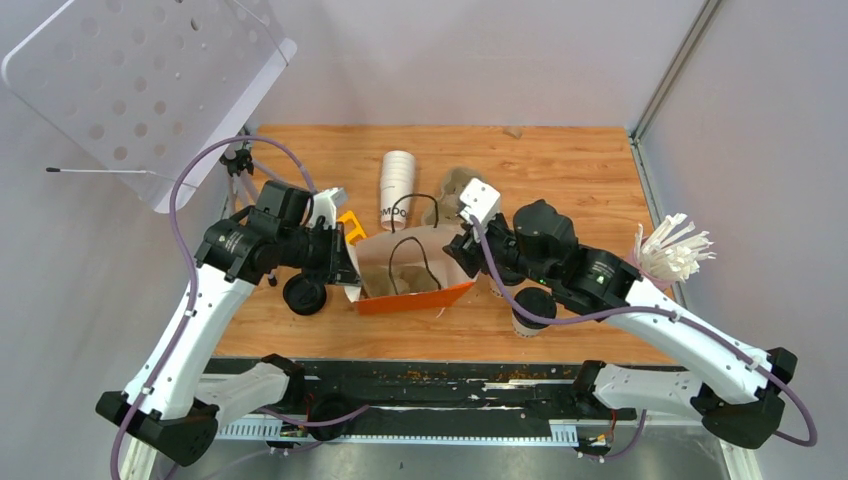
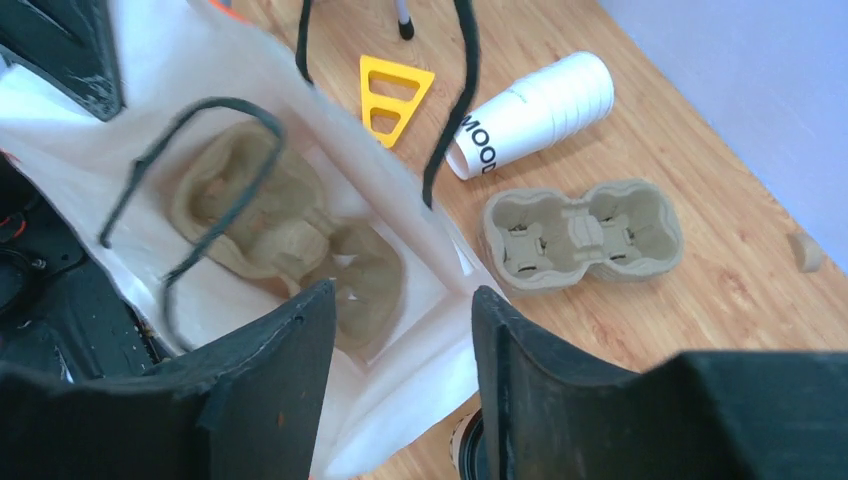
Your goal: Pack the takeout coffee
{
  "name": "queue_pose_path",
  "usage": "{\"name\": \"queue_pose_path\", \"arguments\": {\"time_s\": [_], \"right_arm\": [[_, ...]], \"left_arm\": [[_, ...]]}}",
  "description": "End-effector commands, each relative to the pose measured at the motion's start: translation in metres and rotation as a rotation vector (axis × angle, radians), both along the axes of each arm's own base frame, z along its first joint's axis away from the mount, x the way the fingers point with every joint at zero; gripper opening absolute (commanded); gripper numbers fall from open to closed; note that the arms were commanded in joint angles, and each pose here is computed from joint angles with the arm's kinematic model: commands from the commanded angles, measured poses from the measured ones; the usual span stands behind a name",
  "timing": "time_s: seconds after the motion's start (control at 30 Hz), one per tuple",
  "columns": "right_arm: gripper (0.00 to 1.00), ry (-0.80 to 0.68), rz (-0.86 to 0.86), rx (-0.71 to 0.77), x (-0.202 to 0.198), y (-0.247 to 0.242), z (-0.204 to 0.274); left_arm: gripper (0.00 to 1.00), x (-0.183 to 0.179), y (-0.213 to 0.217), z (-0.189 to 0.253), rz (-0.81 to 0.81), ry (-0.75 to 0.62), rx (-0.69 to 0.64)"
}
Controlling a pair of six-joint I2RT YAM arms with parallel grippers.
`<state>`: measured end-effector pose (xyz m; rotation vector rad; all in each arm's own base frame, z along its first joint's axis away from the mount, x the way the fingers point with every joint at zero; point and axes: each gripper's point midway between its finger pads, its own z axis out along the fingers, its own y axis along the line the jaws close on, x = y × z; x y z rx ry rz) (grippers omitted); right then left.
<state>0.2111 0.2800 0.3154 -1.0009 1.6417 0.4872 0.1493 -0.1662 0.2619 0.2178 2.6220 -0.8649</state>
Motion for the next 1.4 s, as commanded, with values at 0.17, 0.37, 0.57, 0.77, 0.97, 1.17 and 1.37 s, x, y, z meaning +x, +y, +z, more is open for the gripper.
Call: {"name": "queue_pose_path", "arguments": {"time_s": [0.17,0.37,0.57,0.77,0.97,1.17,1.37], "right_arm": [[0.39,0.042,0.011,0.211,-0.030,-0.018,0.063],[0.25,0.053,0.164,0.135,-0.041,0.006,0.048],[0.25,0.033,0.228,0.166,-0.061,0.005,0.050],[0.25,0.047,0.271,0.125,-0.081,-0.007,0.039],[0.24,0.072,0.323,0.089,-0.102,-0.006,0.017],[0.24,0.056,0.325,0.047,-0.100,0.011,0.002],[0.24,0.003,0.230,-0.029,-0.074,0.023,-0.017]], "left_arm": [[0.02,0.015,-0.013,0.019,-0.081,-0.215,-0.095],[0.03,0.021,-0.015,0.021,-0.133,-0.284,-0.089],[0.03,0.026,-0.013,0.017,-0.128,-0.284,-0.063],[0.03,0.027,-0.012,0.018,-0.091,-0.283,-0.072],[0.03,0.028,-0.012,0.018,-0.079,-0.274,-0.072],[0.03,0.027,-0.013,0.018,-0.065,-0.263,-0.084],[0.02,0.026,-0.013,0.017,-0.057,-0.258,-0.086]]}}
